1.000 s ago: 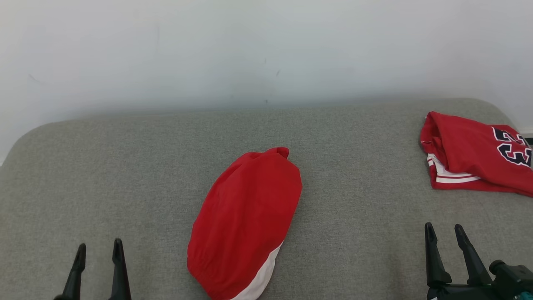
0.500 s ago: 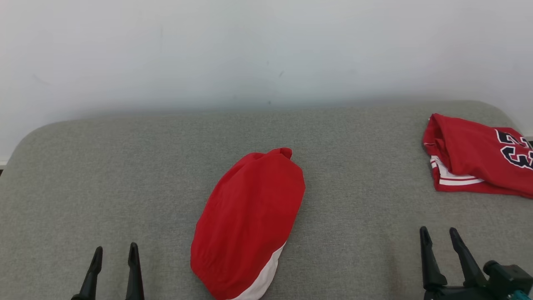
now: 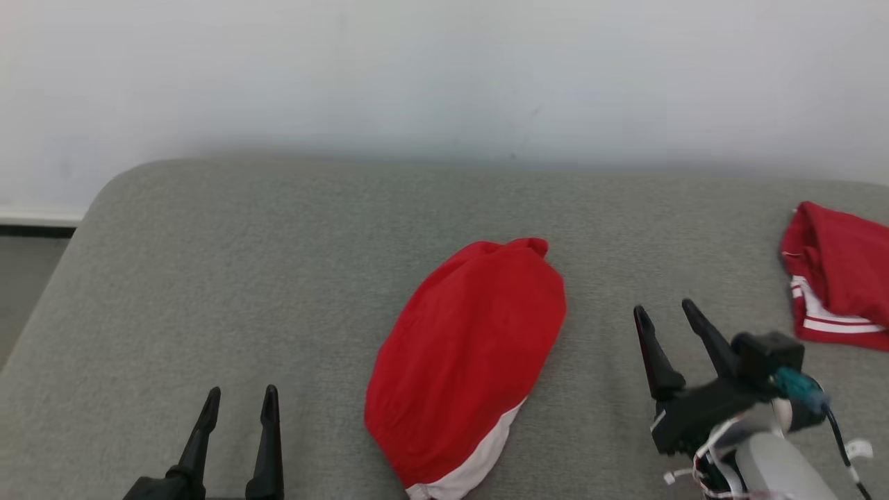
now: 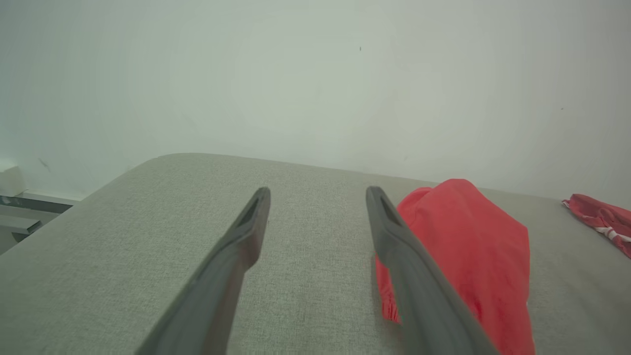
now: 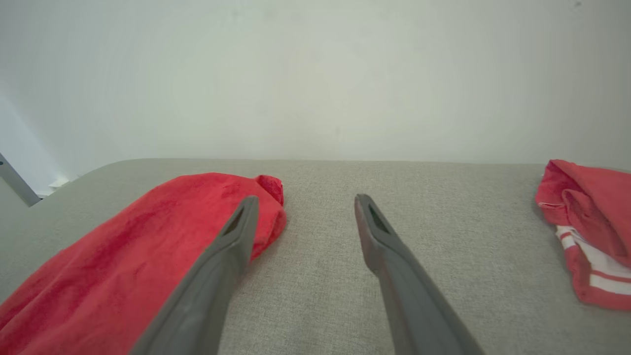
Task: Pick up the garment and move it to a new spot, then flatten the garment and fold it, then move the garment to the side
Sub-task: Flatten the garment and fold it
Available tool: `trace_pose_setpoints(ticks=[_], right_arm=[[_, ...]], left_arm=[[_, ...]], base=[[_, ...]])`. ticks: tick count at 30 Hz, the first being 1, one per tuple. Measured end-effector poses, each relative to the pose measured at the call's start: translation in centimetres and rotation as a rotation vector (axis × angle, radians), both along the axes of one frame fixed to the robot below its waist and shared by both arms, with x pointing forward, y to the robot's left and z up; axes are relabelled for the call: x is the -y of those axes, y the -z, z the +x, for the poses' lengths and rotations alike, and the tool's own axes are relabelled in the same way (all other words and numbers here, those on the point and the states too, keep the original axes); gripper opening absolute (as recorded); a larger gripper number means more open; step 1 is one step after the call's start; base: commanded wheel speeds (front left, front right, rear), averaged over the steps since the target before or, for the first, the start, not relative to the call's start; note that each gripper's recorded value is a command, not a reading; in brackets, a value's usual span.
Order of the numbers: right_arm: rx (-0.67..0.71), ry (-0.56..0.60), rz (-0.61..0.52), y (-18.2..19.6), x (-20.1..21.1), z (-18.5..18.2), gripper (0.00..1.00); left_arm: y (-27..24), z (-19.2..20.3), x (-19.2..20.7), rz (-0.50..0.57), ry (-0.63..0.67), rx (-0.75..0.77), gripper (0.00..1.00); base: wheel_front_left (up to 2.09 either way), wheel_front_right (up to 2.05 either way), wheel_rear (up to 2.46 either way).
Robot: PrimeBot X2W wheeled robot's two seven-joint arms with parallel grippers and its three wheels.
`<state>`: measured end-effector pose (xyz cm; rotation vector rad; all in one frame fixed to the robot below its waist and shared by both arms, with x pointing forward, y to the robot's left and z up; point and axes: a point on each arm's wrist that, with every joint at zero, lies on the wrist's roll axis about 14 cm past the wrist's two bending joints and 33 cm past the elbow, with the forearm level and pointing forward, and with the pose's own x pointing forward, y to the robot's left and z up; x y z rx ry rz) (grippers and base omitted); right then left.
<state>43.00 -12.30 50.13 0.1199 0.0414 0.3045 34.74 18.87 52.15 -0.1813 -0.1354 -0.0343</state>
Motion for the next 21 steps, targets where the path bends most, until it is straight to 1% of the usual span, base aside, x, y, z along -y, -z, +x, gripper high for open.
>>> trace_pose_setpoints(ticks=[3,10,15,21], right_arm=[[-0.018,-0.035,-0.025,0.2,-1.4,2.1,1.0],[-0.095,-0.105,-0.087,2.3,-4.5,5.9,1.0],[-0.165,-0.151,-0.126,4.3,-6.7,7.6,1.0],[-0.278,-0.158,-0.141,7.7,-7.7,8.5,1.0]], left_arm=[[0.2,0.0,-0.7,0.002,-0.021,-0.007,1.0],[0.6,0.1,-1.2,-0.004,-0.046,-0.025,1.0],[1.1,0.0,-1.7,-0.008,-0.065,-0.045,1.0],[1.6,0.1,-2.2,-0.015,-0.083,-0.065,1.0]], base=[[0.0,0.0,0.0],[0.0,0.0,0.0],[0.0,0.0,0.0],[0.0,0.0,0.0]])
